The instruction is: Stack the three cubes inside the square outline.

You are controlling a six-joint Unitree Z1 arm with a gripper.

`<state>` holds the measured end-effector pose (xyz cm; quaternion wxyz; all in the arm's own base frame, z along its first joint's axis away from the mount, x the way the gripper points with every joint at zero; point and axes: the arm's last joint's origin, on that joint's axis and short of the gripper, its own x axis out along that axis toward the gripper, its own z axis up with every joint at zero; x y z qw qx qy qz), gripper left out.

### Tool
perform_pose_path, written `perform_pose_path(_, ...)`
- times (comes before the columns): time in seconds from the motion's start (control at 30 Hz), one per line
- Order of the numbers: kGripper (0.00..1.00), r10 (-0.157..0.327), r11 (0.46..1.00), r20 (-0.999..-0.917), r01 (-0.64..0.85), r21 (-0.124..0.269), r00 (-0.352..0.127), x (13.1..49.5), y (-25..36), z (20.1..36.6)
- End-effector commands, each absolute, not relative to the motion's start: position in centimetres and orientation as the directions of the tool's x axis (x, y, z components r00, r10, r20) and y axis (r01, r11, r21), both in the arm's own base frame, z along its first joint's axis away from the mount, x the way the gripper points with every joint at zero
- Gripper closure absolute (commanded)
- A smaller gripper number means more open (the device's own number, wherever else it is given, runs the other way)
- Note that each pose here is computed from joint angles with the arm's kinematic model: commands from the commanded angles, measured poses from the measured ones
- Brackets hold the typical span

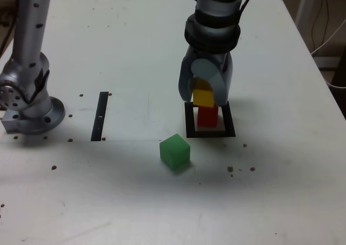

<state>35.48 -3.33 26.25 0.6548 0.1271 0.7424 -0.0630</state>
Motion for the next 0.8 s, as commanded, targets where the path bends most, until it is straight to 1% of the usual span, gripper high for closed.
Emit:
perform_pose_path(0.0,0.74,0.107,0.960,-0.9883,0.269,0.074,-0.109,35.69,-3.24,26.09)
perform_pose_path(0.2,0.74,0.103,0.960,-0.9888,0.272,0.070,-0.108,35.81,-3.23,25.95)
perform_pose_path(0.47,0.71,0.073,0.960,-0.9910,0.276,0.040,-0.112,36.27,-2.92,25.41)
perform_pose_path(0.67,0.71,0.067,0.961,-0.9906,0.274,0.032,-0.119,36.21,-2.75,25.45)
perform_pose_path(0.7,0.70,0.066,0.961,-0.9907,0.274,0.032,-0.119,36.21,-2.75,25.46)
perform_pose_path(0.77,0.63,0.066,0.961,-0.9908,0.274,0.032,-0.118,36.21,-2.75,25.49)
